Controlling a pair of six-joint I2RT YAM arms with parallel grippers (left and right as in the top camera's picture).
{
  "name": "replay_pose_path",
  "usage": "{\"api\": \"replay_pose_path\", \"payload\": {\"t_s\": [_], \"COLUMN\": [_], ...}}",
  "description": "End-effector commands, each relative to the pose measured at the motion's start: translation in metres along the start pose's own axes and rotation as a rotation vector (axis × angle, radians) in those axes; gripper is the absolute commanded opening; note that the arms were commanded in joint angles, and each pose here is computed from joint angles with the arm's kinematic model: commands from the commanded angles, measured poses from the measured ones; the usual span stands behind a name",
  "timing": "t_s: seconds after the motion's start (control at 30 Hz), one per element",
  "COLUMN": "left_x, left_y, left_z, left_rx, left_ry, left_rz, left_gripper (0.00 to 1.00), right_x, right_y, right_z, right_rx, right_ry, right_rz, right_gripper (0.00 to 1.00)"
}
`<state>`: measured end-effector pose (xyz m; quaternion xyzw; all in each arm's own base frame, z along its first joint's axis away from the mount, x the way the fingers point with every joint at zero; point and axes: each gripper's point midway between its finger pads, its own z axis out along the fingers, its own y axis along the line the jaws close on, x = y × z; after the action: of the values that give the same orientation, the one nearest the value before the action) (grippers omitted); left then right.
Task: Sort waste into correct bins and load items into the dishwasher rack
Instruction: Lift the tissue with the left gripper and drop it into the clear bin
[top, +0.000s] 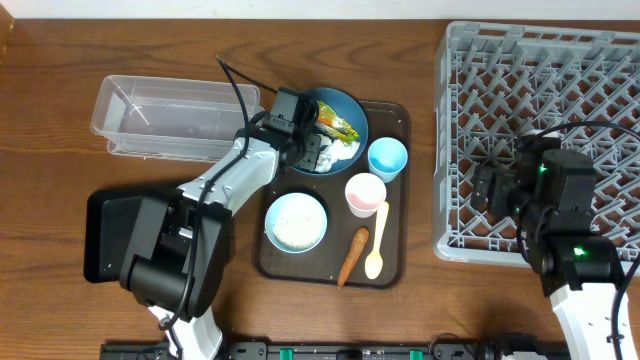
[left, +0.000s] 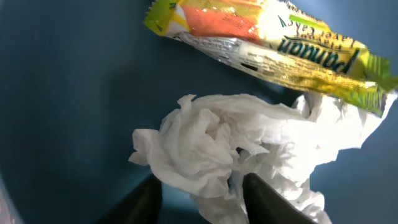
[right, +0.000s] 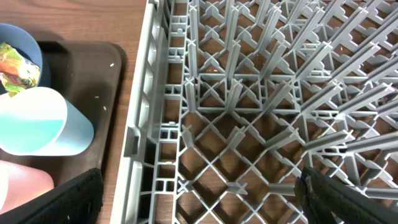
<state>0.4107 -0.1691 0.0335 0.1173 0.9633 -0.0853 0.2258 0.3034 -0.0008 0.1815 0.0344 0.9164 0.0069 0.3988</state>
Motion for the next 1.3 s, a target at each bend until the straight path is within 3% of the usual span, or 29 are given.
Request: {"api": "replay_pose_path", "payload": {"t_s": [0.0,0.13,0.23,0.43,0.63,0.83,1.07,1.27], "left_x": [-0.011,-0.018,-0.025,-0.043,-0.074,-0.091,-0.077,-0.063], "left_y": [0.001,0.000,-0.002,0.003,0.016,0.081,0.151,0.166], "left_z": [0.000,-0.003,-0.011,-0.044,-0.118,-0.182,-0.174,-0.140], "left_rx": [-0.014,-0.010,-0.007,-0.047,-0.098,-0.248,-0.346,-0.363], "left_ry": [-0.025,-0.055,-0.076,-0.154,-0.325,-0.473,-0.431,-0.343], "left_rz": [0.008,0.009,0.010,0.009,-0.016,-0.134,-0.275,-0.297], "left_gripper": [0.35,0.13,0.06,0.06,0.06,0.06,0.06,0.06], "right_x": [-0.008,-0.008,-0.008,-0.008,-0.009,-0.008,-0.008,-0.008], "right_y": [0.002,0.002,0.002,0.002,0.002,0.002,0.002,0.002], "right_z": [-0.004,-0.004,-0.004,-0.004,-0.004,-0.004,-0.004,-0.004], "right_rx": [-0.008,-0.008,-0.007,-0.007,-0.006,-0.007,-0.007,-0.007], "right_ry": [-0.021,-0.020,-0.020,-0.021,-0.021,-0.021,-0.021,-0.021], "right_rz": [-0.003,-0.003,-0.003,-0.003,-0.003,-0.003,-0.003,-0.004], "right_gripper": [0.98,0.98,0.97,0.97,0.98,0.98,0.98,0.98]}}
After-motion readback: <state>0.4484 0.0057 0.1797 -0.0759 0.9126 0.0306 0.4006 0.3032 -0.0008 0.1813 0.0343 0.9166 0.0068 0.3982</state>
